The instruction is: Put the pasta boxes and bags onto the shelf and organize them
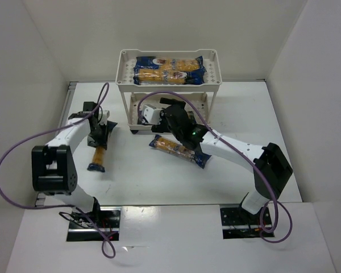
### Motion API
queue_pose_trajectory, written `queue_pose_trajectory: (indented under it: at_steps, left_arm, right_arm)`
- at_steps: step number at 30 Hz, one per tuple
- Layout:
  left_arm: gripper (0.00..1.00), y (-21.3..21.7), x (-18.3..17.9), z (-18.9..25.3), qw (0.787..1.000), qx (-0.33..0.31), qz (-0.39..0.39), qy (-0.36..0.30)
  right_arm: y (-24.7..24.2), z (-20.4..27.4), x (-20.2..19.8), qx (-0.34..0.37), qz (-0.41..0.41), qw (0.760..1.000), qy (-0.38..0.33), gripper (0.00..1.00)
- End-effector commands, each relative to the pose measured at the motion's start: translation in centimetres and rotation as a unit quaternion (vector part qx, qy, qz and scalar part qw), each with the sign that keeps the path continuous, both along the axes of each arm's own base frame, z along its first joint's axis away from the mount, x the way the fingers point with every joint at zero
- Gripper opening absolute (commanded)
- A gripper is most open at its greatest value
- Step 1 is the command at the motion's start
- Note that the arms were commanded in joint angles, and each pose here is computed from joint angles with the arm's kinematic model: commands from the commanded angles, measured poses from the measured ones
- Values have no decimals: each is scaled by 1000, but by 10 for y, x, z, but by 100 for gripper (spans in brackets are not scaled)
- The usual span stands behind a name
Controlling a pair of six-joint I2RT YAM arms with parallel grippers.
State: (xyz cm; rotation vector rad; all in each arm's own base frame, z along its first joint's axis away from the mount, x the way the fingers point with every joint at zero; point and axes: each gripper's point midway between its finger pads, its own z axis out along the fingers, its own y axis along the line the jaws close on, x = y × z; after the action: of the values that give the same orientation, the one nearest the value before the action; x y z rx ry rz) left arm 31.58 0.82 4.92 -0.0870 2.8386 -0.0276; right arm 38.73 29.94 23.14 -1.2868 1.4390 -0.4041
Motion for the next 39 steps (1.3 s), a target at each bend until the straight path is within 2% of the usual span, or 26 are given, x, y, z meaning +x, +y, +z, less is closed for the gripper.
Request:
queue_pose_trajectory:
  at_steps: [1, 3, 6, 9, 11, 14, 16, 17, 20, 25, 26, 27, 30, 33, 34, 35, 37, 38, 39]
  left_arm:
    - [0, 26, -9, 49, 988, 88, -121, -48]
    - [0, 36, -28, 50, 977, 127, -169, -36]
    - [0, 28, -60, 49, 964, 121, -235, -27]
    - [0, 7, -70, 69, 936, 142, -314, -79]
    - [0, -19, -73, 88, 904, 155, -376, -134]
    - [0, -25, -71, 95, 893, 168, -393, -144]
    - [0, -30, -70, 102, 879, 175, -419, -147]
    - [0, -34, -69, 106, 864, 183, -443, -154]
    - [0, -64, -72, 121, 830, 167, -494, -196]
    - [0, -122, -63, 145, 790, 129, -548, -243]
    - [0, -128, -61, 145, 786, 127, -556, -240]
    - [0, -133, -59, 151, 782, 126, -559, -245]
    - [0, -139, -60, 146, 774, 128, -573, -238]
    - [0, -167, -41, 169, 780, 114, -548, -280]
    - [0, -174, -21, 185, 783, 132, -518, -317]
    - [0, -182, -8, 186, 792, 136, -499, -325]
    - [0, -212, 13, 223, 771, 153, -477, -393]
    - [0, -215, 26, 227, 765, 199, -466, -399]
    - [0, -235, 22, 235, 743, 210, -480, -416]
  right_arm:
    - [-6, 40, -5, 40, 3, 998, -37, 97]
    - [-7, 42, -6, 43, 3, 998, -41, 97]
    - [-8, 58, -7, 64, 3, 996, -58, 97]
    - [-10, 80, -4, 90, -8, 992, -85, 94]
    - [-14, 91, -2, 106, -25, 989, -97, 90]
    - [-19, 126, 0, 159, -47, 978, -123, 90]
    - [-27, 142, 4, 194, -72, 970, -129, 90]
    - [-32, 157, 7, 214, -79, 964, -138, 90]
    - [-53, 194, 7, 254, -107, 948, -160, 93]
    - [-71, 244, -7, 282, -108, 933, -195, 94]
    - [-75, 260, -13, 301, -103, 927, -198, 94]
    - [-73, 255, -16, 290, -94, 936, -178, 94]
    - [-68, 264, -33, 300, -45, 940, -156, 95]
    - [-79, 273, -40, 314, -48, 930, -185, 96]
    - [-88, 292, -45, 335, -51, 916, -214, 97]
    - [-91, 294, -44, 337, -57, 913, -223, 97]
    - [-103, 309, -49, 350, -60, 901, -249, 97]
    - [-106, 304, -45, 339, -66, 905, -250, 97]
    - [-111, 312, -51, 348, -65, 899, -257, 97]
